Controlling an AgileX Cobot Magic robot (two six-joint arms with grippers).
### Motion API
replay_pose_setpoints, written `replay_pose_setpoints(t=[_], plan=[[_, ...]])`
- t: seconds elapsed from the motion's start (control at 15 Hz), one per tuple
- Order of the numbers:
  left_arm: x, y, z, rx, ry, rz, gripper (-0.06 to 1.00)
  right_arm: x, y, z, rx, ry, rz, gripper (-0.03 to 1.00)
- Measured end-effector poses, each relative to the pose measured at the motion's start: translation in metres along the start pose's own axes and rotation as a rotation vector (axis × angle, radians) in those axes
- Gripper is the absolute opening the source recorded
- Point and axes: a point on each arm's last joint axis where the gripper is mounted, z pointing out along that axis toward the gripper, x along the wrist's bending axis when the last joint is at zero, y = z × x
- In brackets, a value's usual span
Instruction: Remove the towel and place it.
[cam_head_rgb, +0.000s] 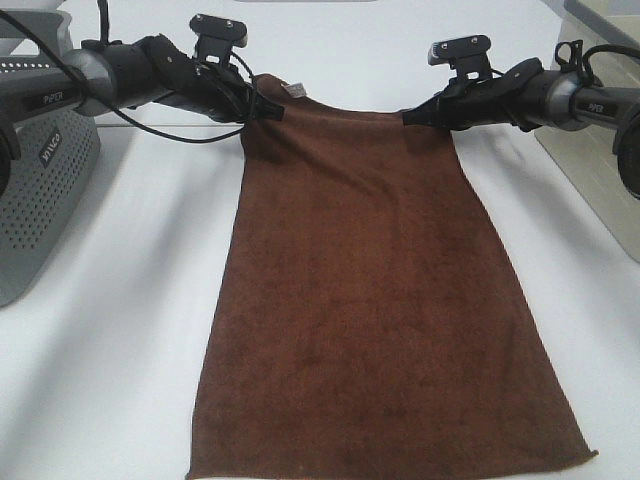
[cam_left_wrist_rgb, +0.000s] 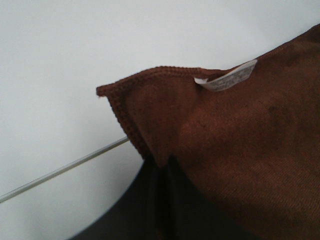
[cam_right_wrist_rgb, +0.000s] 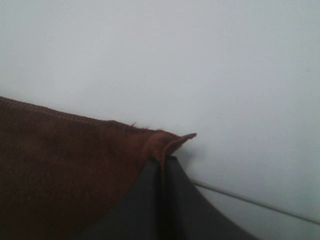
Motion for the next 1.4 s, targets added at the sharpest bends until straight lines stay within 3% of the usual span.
replay_pose_setpoints(t=[0.2, 0.33, 0.4, 0.53, 0.73, 0.87, 1.2, 1.4], plan=[[0.000, -0.001, 0.000, 0.010, -0.003, 0.009, 0.00, 0.002, -0.003, 0.000, 0.028, 0.026, -0.039, 0.01], [0.000, -0.001, 0.000, 0.009, -0.001, 0.013, 0.00, 0.003, -0.003, 0.000, 0.032, 0.030, -0.041, 0.11], [0.001, -0.001, 0.001, 0.001, 0.006, 0.015, 0.00, 0.003, -0.003, 0.000, 0.032, 0.030, -0.041, 0.37], [0.001, -0.005, 0.004, -0.001, 0.013, 0.016, 0.00, 0.001, -0.002, 0.000, 0.021, 0.016, -0.041, 0.59], [0.003, -0.007, 0.006, -0.017, 0.030, 0.022, 0.00, 0.000, 0.002, -0.001, 0.005, 0.001, -0.042, 0.67], [0.003, -0.007, 0.007, -0.025, 0.035, 0.022, 0.06, 0.000, 0.002, -0.001, 0.004, 0.000, -0.033, 0.68], [0.004, -0.029, 0.020, 0.008, 0.038, 0.018, 0.33, -0.001, 0.001, -0.001, 0.001, -0.006, -0.019, 0.68], [0.006, -0.027, 0.020, -0.025, 0.059, 0.000, 0.52, -0.001, -0.004, 0.002, 0.002, -0.015, -0.003, 0.68]])
